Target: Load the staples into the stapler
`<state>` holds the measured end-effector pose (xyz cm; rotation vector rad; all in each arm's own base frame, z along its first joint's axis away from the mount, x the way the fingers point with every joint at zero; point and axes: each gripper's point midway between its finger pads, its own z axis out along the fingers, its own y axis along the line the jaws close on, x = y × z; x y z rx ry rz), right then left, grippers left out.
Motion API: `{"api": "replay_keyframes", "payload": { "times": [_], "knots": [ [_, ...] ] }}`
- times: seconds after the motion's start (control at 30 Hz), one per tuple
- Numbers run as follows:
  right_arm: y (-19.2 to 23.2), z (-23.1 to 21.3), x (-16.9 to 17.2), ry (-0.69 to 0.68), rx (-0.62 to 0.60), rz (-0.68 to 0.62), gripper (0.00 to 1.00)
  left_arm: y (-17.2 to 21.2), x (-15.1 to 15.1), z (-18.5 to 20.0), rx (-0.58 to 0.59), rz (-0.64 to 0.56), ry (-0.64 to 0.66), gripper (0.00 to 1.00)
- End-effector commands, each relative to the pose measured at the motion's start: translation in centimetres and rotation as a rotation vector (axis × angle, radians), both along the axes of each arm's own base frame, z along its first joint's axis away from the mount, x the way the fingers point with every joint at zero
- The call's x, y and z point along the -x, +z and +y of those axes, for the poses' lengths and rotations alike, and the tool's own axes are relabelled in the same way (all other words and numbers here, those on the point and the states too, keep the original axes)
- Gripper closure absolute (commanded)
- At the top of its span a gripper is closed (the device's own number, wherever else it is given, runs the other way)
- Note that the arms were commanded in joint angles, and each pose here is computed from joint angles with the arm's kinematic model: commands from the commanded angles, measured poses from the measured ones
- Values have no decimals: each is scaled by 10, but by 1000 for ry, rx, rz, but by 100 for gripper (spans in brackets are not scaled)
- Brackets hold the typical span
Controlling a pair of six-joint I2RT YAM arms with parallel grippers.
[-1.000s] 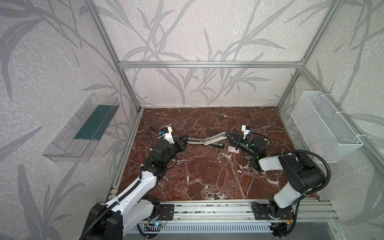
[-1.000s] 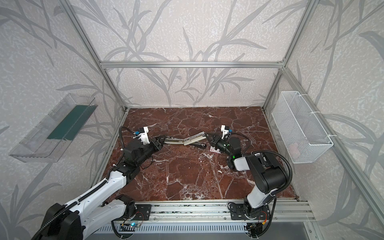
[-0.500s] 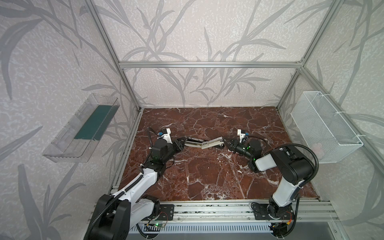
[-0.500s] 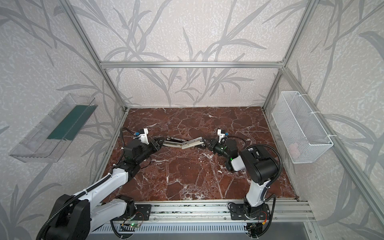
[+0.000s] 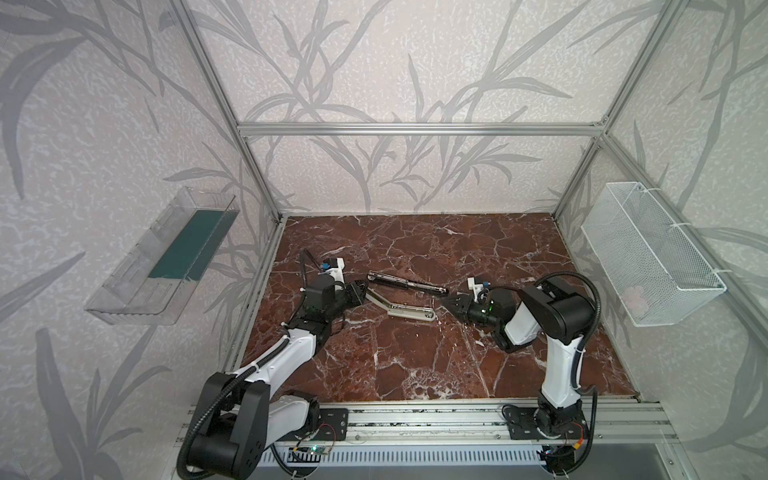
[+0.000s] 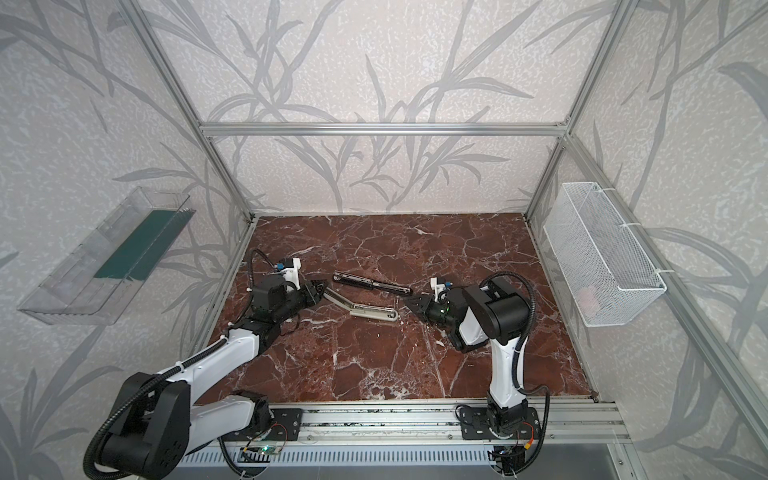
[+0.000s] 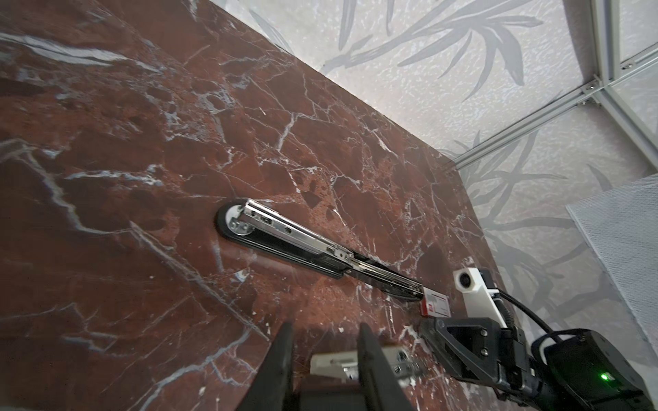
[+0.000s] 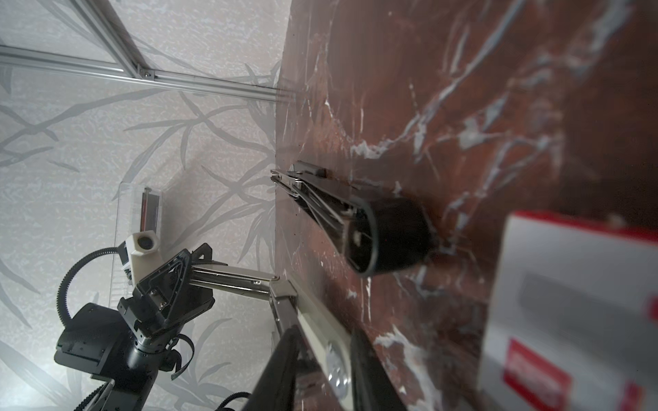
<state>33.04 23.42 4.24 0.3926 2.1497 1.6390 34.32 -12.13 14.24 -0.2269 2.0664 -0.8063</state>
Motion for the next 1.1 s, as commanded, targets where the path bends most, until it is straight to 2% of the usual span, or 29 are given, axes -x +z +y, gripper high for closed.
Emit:
{"api": "replay_keyframes", "payload": {
  "times": [0.0, 0.2, 0.43, 0.67, 0.83, 1.07],
  "knots": [
    [2, 0, 2, 26, 6, -44, 70, 27, -10, -2, -15, -89, -15, 100],
    [2, -2, 4, 26, 13, -52, 70, 23, -16, -3, -23, -82, -20, 100],
    [12, -6, 3, 24, 5, -79, 71, 20, -38, -2, 40, -124, 31, 100],
    [24, -2, 5, 55, -5, -111, 70, 10, -50, 4, 79, -101, 14, 100],
    [11, 8, 11, 98, 27, -82, 68, 4, -48, 16, 57, -85, 36, 85],
    [2, 26, 11, 160, 135, -84, 68, -6, -43, 20, 48, -54, 52, 57]
  ]
}}
